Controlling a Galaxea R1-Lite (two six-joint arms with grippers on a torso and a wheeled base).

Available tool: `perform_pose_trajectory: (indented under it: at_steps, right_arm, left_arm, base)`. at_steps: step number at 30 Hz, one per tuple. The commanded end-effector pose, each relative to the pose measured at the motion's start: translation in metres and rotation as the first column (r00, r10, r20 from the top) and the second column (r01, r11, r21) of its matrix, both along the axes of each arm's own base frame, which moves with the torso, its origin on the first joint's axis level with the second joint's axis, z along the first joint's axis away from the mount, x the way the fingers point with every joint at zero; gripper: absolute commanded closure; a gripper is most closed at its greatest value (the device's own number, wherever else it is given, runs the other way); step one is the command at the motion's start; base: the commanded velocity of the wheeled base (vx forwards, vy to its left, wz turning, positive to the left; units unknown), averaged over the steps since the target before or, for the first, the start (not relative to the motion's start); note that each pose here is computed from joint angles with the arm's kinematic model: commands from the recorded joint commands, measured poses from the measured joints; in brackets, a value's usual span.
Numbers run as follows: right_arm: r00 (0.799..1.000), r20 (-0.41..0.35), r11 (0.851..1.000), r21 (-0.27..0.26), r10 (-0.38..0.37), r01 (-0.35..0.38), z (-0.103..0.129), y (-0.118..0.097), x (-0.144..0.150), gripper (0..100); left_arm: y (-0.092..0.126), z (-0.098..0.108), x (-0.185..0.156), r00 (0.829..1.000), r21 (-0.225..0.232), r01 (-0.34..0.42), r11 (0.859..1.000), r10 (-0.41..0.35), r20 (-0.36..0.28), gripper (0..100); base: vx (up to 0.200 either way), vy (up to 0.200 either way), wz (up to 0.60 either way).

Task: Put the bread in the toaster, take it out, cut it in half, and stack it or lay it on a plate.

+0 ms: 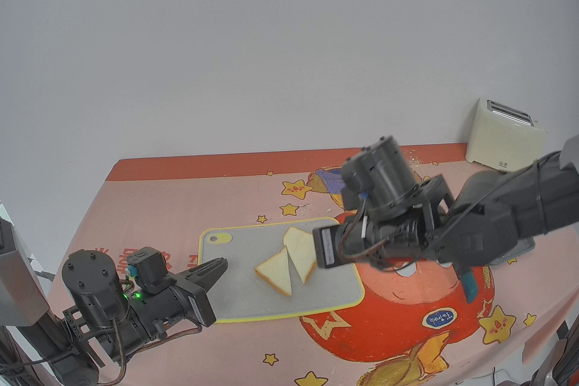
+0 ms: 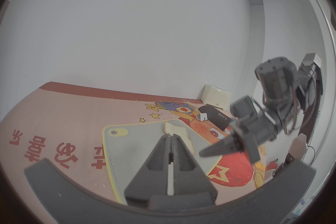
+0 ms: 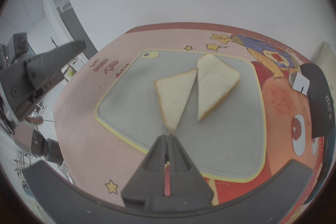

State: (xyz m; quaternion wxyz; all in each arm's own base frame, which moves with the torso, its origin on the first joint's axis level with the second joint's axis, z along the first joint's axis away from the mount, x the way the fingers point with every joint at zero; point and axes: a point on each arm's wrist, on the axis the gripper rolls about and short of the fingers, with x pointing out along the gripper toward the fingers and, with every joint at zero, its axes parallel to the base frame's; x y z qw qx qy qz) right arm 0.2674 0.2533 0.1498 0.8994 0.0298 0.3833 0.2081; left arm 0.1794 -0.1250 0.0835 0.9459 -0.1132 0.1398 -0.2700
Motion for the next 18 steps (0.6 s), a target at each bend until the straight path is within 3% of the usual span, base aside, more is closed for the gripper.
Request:
perform_pose_trajectory:
  at_steps: [1, 11, 18]
  right_arm:
    - [0.999, -0.002, 0.999, -0.013, -0.052, 0.052, -0.012, -0.004, 0.030, 100]
    - [0.998, -0.051, 0.997, -0.074, -0.041, 0.037, -0.052, 0.018, 0.046, 100]
    - [0.998, -0.057, 0.997, -0.074, -0.028, 0.023, -0.052, 0.022, 0.040, 100]
  left_arm:
    - [-0.001, -0.003, 0.000, 1.000, 0.003, 0.004, 1.000, -0.004, -0.004, 100]
    - [-0.001, -0.002, 0.000, 1.000, 0.000, 0.006, 1.000, -0.006, -0.001, 100]
    - [-0.002, -0.003, 0.000, 1.000, 0.001, 0.009, 1.000, -0.009, -0.004, 100]
  base:
    - [0.000, 0.000, 0.00]
    - [0.000, 0.000, 0.00]
    - [0.000, 0.000, 0.00]
